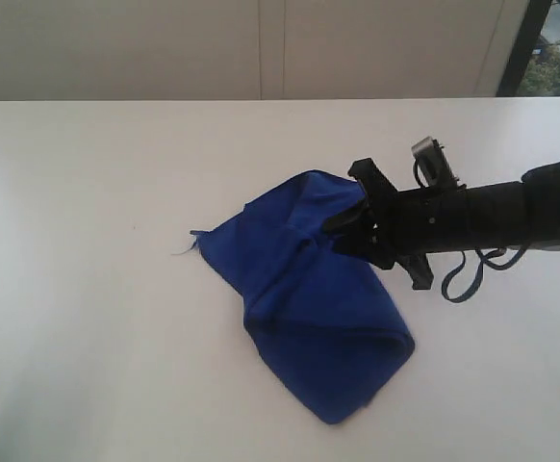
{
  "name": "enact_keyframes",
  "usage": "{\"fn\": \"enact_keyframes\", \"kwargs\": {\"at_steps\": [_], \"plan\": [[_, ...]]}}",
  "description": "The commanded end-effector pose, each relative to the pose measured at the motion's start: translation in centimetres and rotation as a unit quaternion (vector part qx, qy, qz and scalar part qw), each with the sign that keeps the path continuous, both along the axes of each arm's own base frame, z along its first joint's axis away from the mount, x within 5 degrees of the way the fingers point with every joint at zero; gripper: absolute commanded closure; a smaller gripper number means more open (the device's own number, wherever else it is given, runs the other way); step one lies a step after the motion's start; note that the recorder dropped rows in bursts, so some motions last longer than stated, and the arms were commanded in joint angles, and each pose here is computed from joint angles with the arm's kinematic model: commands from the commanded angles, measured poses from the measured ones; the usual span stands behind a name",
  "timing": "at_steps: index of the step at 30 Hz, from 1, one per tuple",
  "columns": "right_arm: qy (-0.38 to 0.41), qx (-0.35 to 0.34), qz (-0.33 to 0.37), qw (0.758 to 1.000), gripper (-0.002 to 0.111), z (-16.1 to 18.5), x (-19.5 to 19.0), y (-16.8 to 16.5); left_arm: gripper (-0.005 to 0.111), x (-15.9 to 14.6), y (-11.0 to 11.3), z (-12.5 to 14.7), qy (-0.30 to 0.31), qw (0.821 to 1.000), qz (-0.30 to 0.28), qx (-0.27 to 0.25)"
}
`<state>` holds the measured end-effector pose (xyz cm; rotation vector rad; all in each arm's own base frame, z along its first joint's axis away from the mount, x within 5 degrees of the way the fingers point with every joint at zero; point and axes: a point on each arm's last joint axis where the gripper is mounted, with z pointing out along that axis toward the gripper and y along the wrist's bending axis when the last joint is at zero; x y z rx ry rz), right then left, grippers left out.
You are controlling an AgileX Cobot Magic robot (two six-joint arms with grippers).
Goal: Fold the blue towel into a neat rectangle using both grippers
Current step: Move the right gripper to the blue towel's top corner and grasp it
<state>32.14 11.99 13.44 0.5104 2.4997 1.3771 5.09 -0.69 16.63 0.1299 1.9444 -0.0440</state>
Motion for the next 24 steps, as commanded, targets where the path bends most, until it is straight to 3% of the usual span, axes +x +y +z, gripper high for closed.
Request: {"fn": "enact_keyframes", "kwargs": {"at_steps": [1, 21, 24], "plan": [[0.006, 0.013, 0.01, 1.0, 0.077, -0.4, 1.1, 1.6, 0.107, 0.0, 0.0, -0.1, 0.002, 1.0, 0.004, -0.006], [0.029, 0.003, -0.019, 0.999, 0.078, -2.3, 4.2, 3.2, 0.107, 0.0, 0.0, -0.1, 0.002, 1.0, 0.004, -0.006], [0.029, 0.001, -0.017, 0.999, 0.088, -2.5, 4.2, 3.2, 0.107, 0.0, 0.0, -0.1, 0.002, 1.0, 0.004, -0.006]]}}
